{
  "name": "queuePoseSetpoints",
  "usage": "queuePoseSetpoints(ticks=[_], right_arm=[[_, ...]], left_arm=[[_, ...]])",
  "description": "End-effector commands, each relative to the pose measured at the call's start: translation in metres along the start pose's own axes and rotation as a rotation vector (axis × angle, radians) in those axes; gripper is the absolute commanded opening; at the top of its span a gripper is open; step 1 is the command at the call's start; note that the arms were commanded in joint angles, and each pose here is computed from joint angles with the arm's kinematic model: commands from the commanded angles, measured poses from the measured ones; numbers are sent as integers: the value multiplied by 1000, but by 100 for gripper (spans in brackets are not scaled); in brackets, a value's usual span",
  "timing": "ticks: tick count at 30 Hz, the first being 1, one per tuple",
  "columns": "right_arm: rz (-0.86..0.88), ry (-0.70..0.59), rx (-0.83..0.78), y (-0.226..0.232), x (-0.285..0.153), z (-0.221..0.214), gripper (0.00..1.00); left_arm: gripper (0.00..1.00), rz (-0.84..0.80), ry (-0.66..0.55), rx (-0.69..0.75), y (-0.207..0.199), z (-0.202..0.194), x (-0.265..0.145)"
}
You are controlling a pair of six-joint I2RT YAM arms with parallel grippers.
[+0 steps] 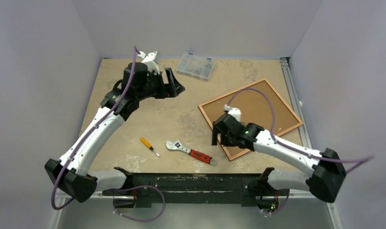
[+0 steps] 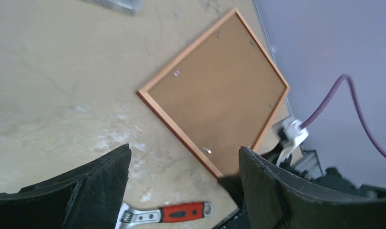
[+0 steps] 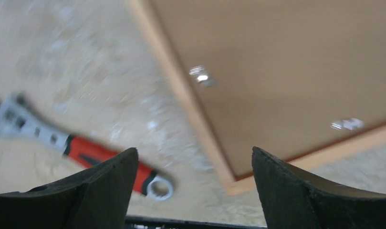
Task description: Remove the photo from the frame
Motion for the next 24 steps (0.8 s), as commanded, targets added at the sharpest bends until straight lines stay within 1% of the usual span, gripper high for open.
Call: queuePoseSetpoints(ticks=[1, 2, 4, 5, 7, 10, 14, 17, 18, 19, 21, 22, 24], right_arm=[[-206, -153, 408, -85, -22, 14, 94], [-235, -198, 481, -100, -30, 15, 98], [-274, -290, 580, -126, -41, 21, 98], [-295, -320, 621, -137, -45, 22, 98], [-343, -337, 675, -156, -49, 27, 98], [-423, -271, 769, -181, -39, 29, 99], [-556, -153, 873, -212, -23, 17, 98], [-605, -153, 881, -224, -16, 11, 97], [-598, -162, 886, -225, -12, 9, 94], [-585, -165, 894, -226, -8, 6, 88], [-563, -164, 912, -227, -1, 2, 69], [-562, -166, 934, -230, 2, -1, 64], [-556, -165, 944, -232, 9, -4, 59]], left_arm=[[80, -245, 158, -121, -39, -32, 33], [80, -271, 195, -112, -48, -41, 39], [80, -318, 259, -64, -68, -59, 47], [80, -338, 287, -35, -77, -69, 51], [80, -384, 333, 3, -96, -86, 58], [80, -464, 384, 35, -120, -107, 64], [80, -519, 428, 108, -141, -129, 66], [78, -543, 452, 158, -149, -143, 64], [77, -548, 462, 174, -150, -147, 64], [77, -545, 474, 187, -151, -152, 65], [77, -549, 502, 210, -153, -160, 64], [77, -556, 513, 220, -155, -164, 64], [77, -571, 530, 241, -159, -172, 62]])
Point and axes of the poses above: each gripper's point midway between its finger pads, its own x axis out along the fingers, its own y axis along the line the jaws close on, z = x × y, the point moved 4 cm from there along -x, back along the fingers, and after that the axes turned 1 degree about -x, right-handed, at the moved point
